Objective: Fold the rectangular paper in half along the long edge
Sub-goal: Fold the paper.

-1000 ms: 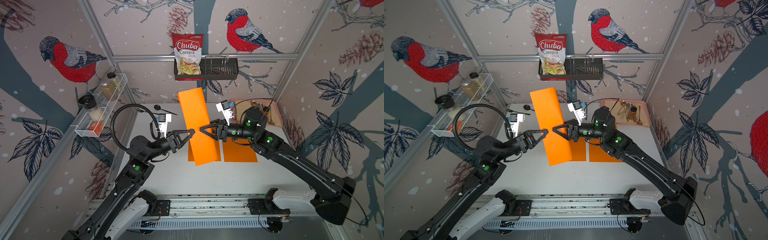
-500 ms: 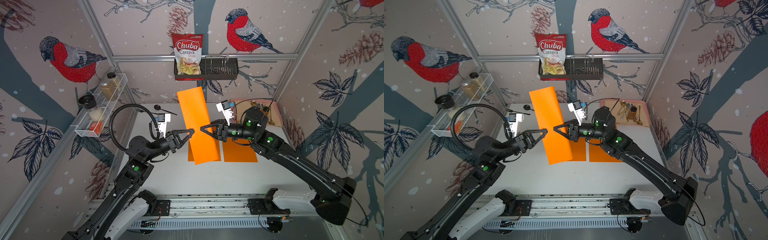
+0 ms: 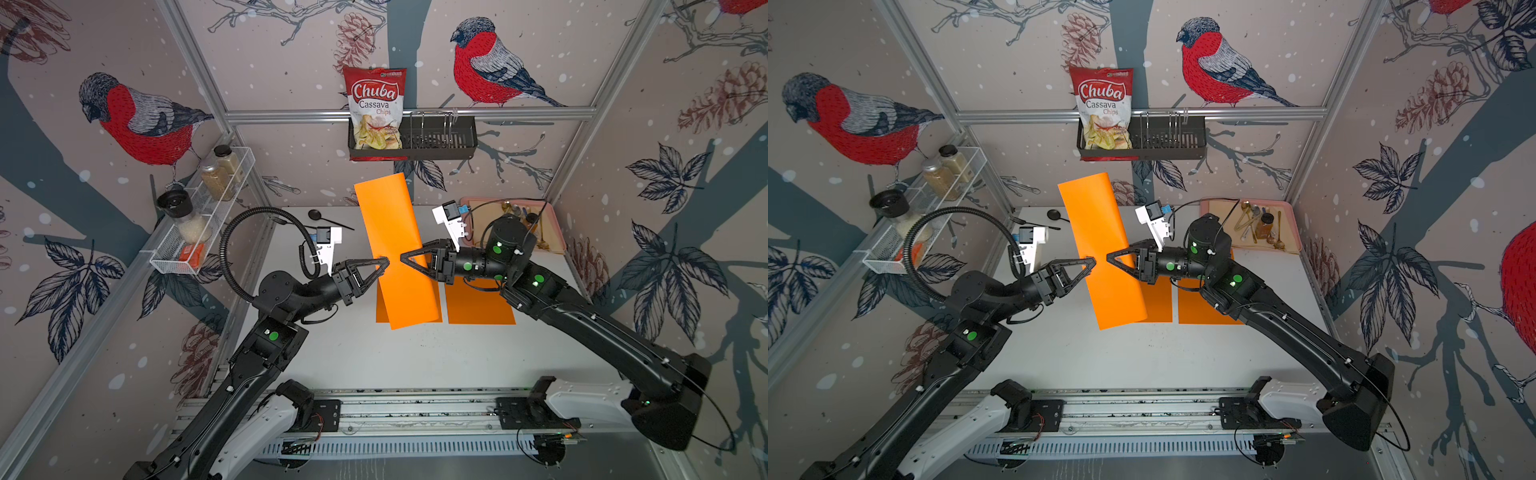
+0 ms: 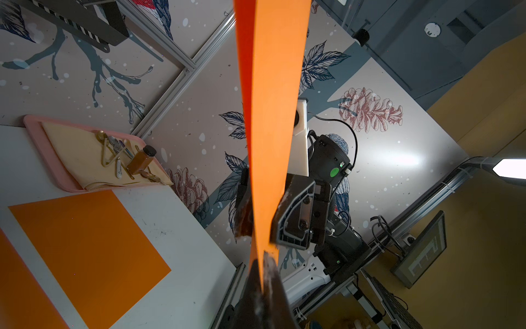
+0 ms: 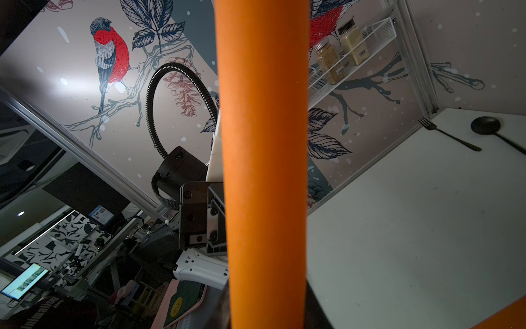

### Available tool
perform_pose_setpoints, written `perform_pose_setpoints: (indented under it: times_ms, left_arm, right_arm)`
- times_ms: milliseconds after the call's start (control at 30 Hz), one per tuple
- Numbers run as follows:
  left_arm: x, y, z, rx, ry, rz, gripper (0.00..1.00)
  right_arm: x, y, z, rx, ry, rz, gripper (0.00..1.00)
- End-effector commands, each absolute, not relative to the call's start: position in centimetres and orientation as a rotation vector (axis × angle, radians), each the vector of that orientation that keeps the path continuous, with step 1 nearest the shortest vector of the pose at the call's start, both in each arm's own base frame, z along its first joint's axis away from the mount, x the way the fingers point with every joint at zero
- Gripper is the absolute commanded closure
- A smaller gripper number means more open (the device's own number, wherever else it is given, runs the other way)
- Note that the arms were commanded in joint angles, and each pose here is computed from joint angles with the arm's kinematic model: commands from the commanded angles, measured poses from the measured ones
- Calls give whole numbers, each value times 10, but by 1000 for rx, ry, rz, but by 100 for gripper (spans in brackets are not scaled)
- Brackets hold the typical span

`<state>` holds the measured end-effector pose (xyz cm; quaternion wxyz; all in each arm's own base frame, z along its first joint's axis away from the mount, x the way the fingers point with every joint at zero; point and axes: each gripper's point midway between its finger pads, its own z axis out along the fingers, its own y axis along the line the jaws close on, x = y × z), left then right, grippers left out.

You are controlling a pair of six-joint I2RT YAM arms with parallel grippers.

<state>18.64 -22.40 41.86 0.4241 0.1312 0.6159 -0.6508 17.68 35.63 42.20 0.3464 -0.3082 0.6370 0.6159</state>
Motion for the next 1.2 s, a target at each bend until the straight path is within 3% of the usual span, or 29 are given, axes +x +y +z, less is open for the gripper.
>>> perform_pose_setpoints:
  times_ms: [0,200,333,467,700,1167]
  left_arm:
    - [184,-223,424,349,1509,-1618,94]
    - [184,-224,423,353,1510,-1620,95]
    - [183,-223,424,355,1505,-1619,99]
    - [184,-224,424,354,1506,-1619,100]
    - [182,-223,430,358,1491,-1624,100]
    - [181,-223,436,364,1480,-1639,92]
  right_arm:
    - [171,355,436,-814,1584,1635,73]
    - [170,354,439,-811,1567,1662,72]
    - [168,355,440,-813,1556,1695,62]
    - [166,357,438,-824,1559,1711,59]
    - [163,359,440,-840,1550,1720,70]
    - [164,357,440,-818,1531,1733,76]
